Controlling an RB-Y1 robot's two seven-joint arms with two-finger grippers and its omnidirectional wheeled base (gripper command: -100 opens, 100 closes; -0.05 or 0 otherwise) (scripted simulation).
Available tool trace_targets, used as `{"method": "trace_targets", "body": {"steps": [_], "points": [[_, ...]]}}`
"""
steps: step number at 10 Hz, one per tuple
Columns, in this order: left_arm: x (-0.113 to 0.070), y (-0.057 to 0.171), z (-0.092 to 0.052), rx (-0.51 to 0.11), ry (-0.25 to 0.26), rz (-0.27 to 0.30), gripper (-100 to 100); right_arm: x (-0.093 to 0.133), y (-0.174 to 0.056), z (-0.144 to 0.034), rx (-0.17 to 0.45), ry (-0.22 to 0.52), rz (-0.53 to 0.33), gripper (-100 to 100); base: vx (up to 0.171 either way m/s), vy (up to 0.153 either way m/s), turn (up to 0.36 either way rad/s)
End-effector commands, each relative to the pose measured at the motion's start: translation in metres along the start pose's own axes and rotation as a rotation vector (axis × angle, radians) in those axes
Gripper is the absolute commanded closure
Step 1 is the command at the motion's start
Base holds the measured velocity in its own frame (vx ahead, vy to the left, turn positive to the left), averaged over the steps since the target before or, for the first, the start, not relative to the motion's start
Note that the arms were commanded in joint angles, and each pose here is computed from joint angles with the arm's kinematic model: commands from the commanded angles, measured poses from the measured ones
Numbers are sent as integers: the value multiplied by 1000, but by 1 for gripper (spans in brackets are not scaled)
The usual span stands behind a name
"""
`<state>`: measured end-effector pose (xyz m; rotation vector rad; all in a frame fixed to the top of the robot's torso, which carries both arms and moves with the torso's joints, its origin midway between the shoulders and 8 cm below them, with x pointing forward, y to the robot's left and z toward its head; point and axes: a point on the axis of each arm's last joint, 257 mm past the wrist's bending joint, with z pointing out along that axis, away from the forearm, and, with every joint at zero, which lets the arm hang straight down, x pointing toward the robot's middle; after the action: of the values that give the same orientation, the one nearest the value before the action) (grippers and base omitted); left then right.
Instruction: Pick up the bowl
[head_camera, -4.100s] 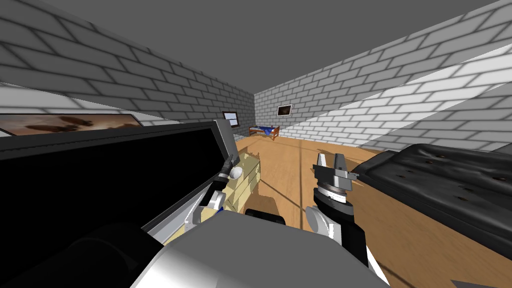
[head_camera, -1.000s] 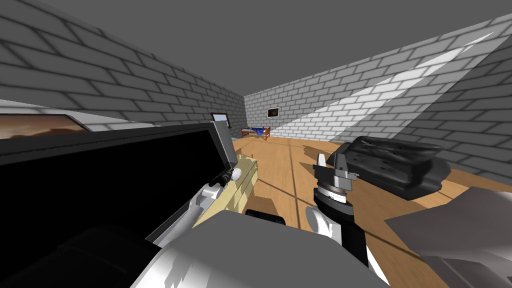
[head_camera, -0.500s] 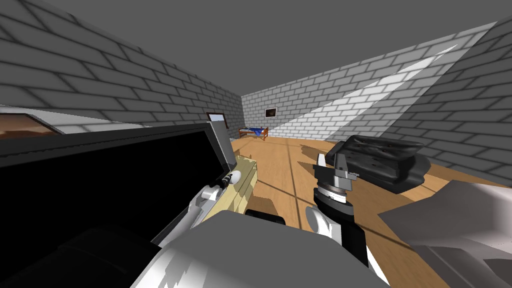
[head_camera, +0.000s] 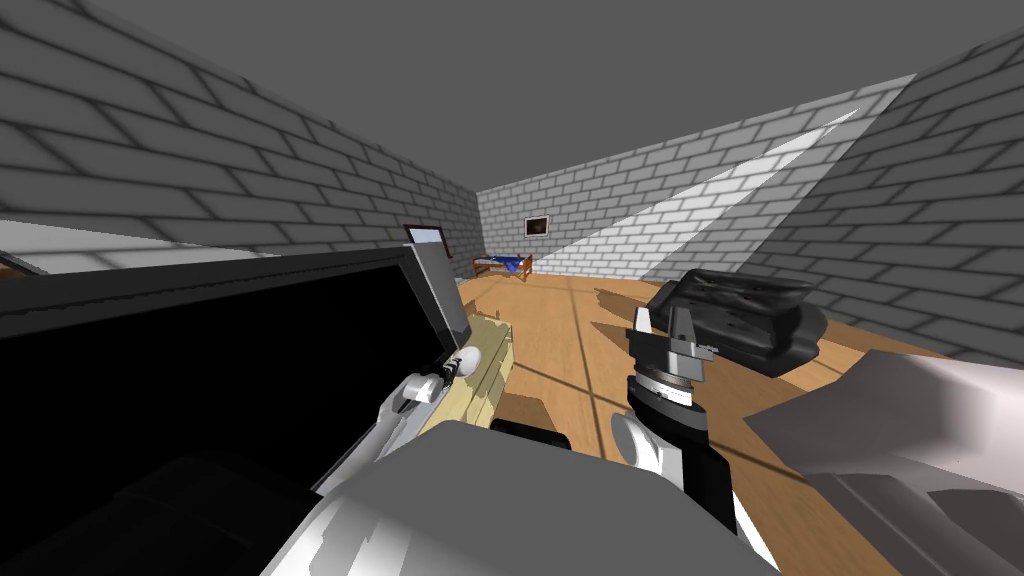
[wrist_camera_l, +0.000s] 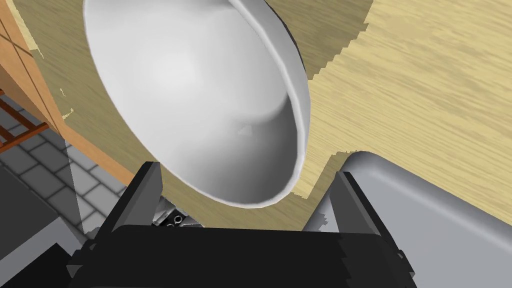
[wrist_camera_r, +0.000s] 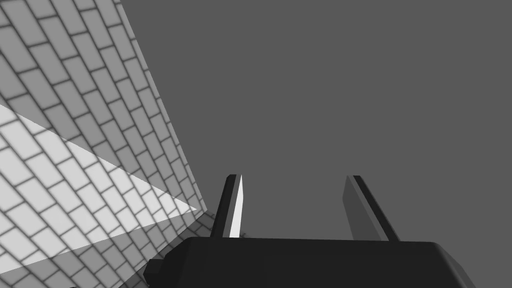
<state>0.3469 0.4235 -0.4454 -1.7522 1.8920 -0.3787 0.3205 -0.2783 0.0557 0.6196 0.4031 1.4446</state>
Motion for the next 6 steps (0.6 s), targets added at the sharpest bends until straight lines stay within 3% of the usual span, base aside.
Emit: {"method": "trace_targets", "body": {"steps": [1,2,3,4,6], "points": [[5,31,4,-77,11,-17,-100,0,0,0,0,0,0,0,56,32,-83],[5,17,2,-43,6,-9,-100,0,0,0,0,0,0,0,25,16,-17],[5,19,2,-51,7,-11,0,0,0,0,0,0,0,0,0,0,0],[7,23,9,-49,5,-14,-100,0,0,0,0,0,0,0,21,13,-20],[9,27,15,-48,4,-16,-100,0,0,0,0,0,0,0,29,16,-18]]}}
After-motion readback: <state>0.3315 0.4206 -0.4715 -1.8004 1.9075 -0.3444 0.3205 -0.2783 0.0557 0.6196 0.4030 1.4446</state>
